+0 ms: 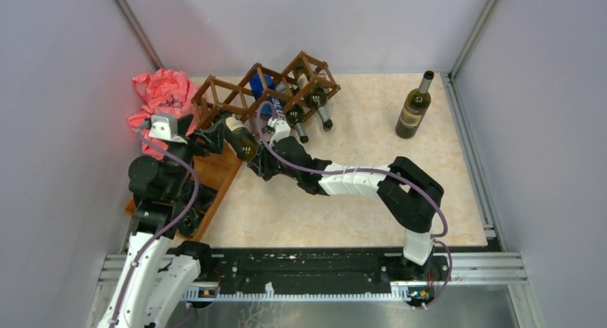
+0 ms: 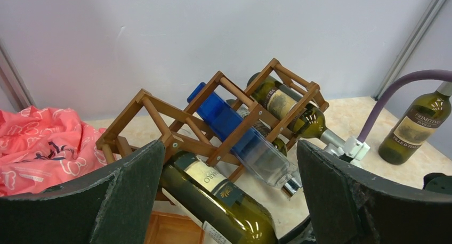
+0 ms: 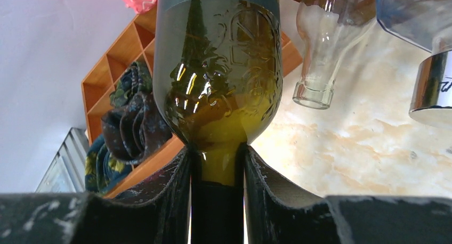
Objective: Put the wine bottle on the wine rack
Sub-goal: Place the wine bottle in the wine rack.
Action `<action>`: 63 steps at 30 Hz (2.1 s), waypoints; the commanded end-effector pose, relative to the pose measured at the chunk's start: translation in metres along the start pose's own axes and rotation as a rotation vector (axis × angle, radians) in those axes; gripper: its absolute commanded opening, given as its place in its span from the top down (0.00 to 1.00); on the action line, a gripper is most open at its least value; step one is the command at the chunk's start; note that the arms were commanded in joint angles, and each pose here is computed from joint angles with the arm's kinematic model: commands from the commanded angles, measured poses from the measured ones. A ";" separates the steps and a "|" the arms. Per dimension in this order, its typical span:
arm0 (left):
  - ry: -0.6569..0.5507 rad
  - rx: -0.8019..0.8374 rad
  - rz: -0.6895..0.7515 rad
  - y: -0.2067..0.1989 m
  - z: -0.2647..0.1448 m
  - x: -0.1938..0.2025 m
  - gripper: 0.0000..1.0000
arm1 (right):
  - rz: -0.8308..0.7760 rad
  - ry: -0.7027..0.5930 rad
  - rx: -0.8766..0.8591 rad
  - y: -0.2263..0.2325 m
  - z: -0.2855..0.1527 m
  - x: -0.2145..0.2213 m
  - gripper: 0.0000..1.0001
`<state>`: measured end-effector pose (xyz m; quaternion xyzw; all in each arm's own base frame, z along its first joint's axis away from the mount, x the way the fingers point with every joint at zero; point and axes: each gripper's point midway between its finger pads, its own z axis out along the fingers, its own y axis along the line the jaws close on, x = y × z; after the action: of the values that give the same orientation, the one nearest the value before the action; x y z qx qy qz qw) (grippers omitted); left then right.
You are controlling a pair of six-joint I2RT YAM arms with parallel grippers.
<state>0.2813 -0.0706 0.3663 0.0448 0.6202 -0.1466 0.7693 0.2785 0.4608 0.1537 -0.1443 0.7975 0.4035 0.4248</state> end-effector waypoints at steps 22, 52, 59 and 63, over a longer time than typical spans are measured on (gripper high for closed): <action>-0.043 -0.028 0.001 0.006 -0.003 -0.007 0.01 | 0.241 -0.322 0.083 0.052 0.020 -0.059 1.00; -0.046 -0.270 -0.010 0.049 -0.019 0.004 0.01 | 0.367 -0.414 0.188 0.036 0.077 -0.079 1.00; -0.061 -0.307 0.005 0.056 -0.024 0.000 0.01 | 0.368 -0.456 0.174 0.037 0.096 -0.096 1.00; -0.075 -0.319 0.010 0.058 -0.027 -0.003 0.01 | 0.393 -0.465 0.197 0.029 0.100 -0.101 1.00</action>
<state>0.2757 -0.0166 0.3508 -0.0713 0.6206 -0.0602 0.7786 0.3321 0.5590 0.1562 0.0731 0.7860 0.4035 0.4628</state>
